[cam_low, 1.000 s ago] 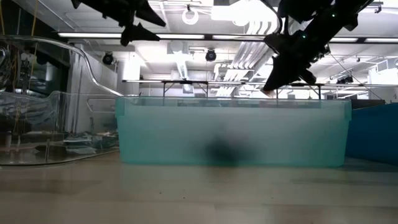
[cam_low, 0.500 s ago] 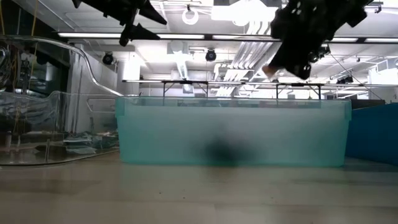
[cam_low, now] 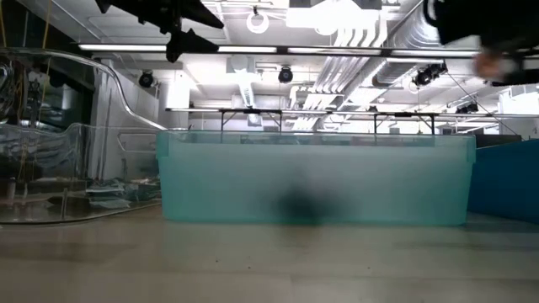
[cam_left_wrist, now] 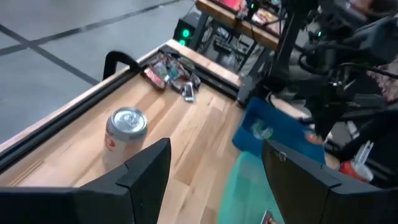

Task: Organize candy in baskets
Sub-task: Put the orange gummy into the blue bin

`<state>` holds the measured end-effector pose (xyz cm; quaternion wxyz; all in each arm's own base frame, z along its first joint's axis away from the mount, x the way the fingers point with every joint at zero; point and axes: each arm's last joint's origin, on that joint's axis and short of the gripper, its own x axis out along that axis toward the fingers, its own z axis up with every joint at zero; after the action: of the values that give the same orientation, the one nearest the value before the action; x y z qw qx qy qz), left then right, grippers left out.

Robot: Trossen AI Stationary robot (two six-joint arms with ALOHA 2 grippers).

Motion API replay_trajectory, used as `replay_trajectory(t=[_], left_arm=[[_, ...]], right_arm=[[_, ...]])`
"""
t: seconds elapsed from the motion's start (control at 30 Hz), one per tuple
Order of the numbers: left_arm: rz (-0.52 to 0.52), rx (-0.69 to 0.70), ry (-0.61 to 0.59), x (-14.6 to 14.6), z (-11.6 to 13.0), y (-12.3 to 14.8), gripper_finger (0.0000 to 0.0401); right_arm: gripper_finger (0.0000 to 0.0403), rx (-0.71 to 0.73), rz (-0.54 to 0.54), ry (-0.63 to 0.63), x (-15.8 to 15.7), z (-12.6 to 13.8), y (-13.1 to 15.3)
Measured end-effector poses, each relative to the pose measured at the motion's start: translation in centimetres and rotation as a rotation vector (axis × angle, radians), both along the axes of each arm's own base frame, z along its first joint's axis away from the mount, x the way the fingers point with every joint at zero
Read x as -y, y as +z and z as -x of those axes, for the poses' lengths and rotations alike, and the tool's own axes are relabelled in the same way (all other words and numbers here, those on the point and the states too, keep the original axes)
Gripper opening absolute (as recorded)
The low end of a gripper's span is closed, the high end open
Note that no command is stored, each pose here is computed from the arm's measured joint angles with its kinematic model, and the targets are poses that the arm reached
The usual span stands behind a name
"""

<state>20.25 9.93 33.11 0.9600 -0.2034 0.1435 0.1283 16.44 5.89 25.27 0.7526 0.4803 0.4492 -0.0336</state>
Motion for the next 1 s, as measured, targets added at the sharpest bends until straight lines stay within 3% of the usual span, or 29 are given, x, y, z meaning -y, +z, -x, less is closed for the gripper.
replay_trajectory(t=[0.13,0.3,0.67,0.83,1.0], left_arm=[[0.013,-0.040,-0.003,0.1,0.1,-0.4,0.0239],[0.021,-0.057,-0.003,0.1,0.2,-0.6,0.0239],[0.023,-0.058,0.012,0.1,0.2,-0.6,0.0239],[0.025,-0.058,0.014,0.1,0.2,-0.6,0.0239],[0.024,-0.058,0.014,0.1,0.2,-0.6,0.0239]], right_arm=[[0.0002,-0.190,-0.063,-0.025,-1.6,1.5,-0.8],[0.0002,-0.349,-0.059,-0.076,-2.6,3.1,-1.5],[0.0011,-0.484,0.073,-0.095,-3.7,2.9,-3.3],[0.0045,-0.609,0.170,-0.114,-4.1,2.3,-5.1],[0.0111,-0.679,0.228,-0.135,-4.6,1.5,-6.7]])
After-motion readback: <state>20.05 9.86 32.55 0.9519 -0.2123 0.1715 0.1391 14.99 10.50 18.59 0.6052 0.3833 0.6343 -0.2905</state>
